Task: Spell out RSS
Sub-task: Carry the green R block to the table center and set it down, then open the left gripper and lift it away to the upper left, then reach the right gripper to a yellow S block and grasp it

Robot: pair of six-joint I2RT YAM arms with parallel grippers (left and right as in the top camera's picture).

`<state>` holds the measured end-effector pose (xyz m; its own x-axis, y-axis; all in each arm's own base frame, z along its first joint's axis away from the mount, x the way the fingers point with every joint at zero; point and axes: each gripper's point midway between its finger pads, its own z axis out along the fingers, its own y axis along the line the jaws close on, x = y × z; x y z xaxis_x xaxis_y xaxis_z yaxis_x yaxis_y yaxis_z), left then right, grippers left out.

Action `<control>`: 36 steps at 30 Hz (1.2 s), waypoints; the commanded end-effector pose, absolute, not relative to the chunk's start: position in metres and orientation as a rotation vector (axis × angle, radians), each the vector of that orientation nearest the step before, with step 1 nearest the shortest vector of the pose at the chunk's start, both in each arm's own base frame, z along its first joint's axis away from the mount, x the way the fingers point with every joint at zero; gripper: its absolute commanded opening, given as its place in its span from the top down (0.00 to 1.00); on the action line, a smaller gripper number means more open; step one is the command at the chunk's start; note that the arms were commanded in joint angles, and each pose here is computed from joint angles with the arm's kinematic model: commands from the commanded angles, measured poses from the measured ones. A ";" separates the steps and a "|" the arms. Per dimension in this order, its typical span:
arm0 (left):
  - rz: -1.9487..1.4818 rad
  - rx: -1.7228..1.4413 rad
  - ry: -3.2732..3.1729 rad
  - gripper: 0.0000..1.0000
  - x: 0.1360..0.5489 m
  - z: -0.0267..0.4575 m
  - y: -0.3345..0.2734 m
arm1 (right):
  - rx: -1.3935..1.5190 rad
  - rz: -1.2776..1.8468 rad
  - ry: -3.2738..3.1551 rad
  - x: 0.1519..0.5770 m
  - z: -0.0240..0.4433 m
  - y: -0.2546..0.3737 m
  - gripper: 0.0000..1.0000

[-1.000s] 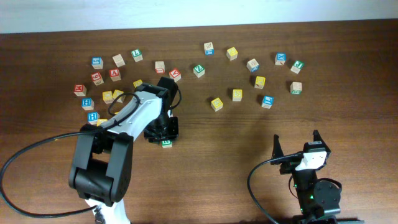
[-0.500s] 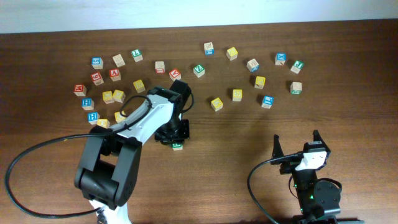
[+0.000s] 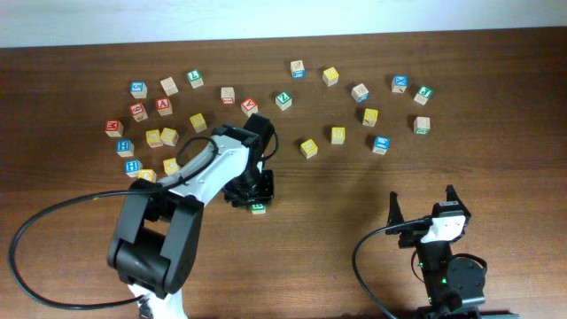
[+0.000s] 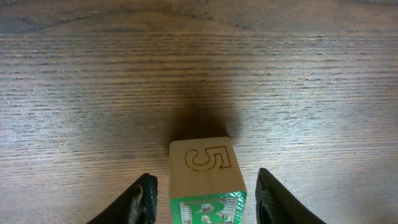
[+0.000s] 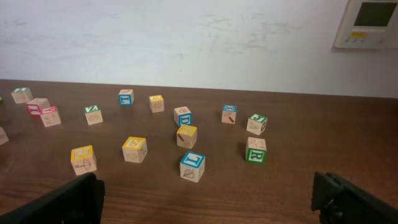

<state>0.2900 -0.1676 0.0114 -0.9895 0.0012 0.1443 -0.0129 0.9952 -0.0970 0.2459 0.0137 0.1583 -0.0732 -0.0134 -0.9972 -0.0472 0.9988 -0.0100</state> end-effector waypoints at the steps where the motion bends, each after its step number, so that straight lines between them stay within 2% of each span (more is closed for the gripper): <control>1: 0.154 -0.003 -2.980 0.54 0.290 0.008 -0.170 | -0.036 0.011 1.651 0.246 0.155 0.010 0.02; 4: 0.184 -0.051 -3.016 0.53 0.308 0.034 -0.179 | -0.036 0.011 1.651 0.246 0.155 0.010 0.02; 8: 0.171 -0.002 -3.237 0.51 0.376 0.148 -0.166 | -0.036 0.011 1.651 0.246 0.155 0.010 0.02; 9: 0.120 0.072 -3.296 0.49 0.389 0.176 -0.144 | -0.036 0.011 1.651 0.246 0.155 0.010 0.02; 10: 0.027 0.186 -3.339 0.37 0.400 0.200 -0.106 | -0.036 0.011 1.651 0.246 0.155 0.010 0.02; 11: -0.005 0.295 -3.324 0.19 0.401 0.206 -0.077 | -0.036 0.011 1.651 0.246 0.155 0.010 0.02; 12: -0.027 0.407 -3.286 0.12 0.399 0.206 -0.048 | -0.036 0.011 1.651 0.246 0.155 0.010 0.02; 13: -0.044 0.523 -3.246 0.01 0.397 0.204 -0.019 | -0.036 0.011 1.651 0.246 0.155 0.010 0.02; 16: 0.020 0.838 -3.077 0.01 0.376 0.191 0.053 | -0.036 0.011 1.651 0.246 0.155 0.010 0.02; 20: 0.018 0.927 -2.996 0.01 0.362 0.182 0.074 | -0.033 0.058 1.584 0.246 0.172 0.015 0.02; 22: 0.018 0.922 -2.998 0.01 0.362 0.182 0.073 | -0.150 0.579 1.577 0.229 0.179 0.082 0.02; 24: 0.018 0.922 -2.998 0.01 0.362 0.182 0.073 | -0.253 0.713 1.417 0.213 0.218 0.102 0.02; 27: 0.017 0.924 -2.998 0.01 0.362 0.182 0.074 | -0.297 0.594 0.949 0.173 0.321 0.088 0.02; 29: 0.017 0.923 -2.998 0.01 0.362 0.182 0.073 | -0.167 0.493 0.855 0.163 0.374 0.061 0.02; 31: 0.017 0.924 -2.998 0.01 0.362 0.182 0.074 | -0.213 0.362 0.890 0.161 0.426 0.059 0.02; 34: 0.017 0.924 -2.998 0.01 0.362 0.182 0.074 | -0.358 0.228 1.126 0.211 0.474 0.072 0.02; 36: 0.017 0.924 -2.998 0.01 0.362 0.182 0.074 | -0.432 0.185 1.429 0.275 0.483 0.076 0.02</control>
<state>0.3625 0.0736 0.1796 -0.8282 -0.5602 0.0127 -0.5603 0.8282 -0.0061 0.2262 0.0709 0.4624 0.2820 0.0352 -0.9588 -0.3742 0.9242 -0.0761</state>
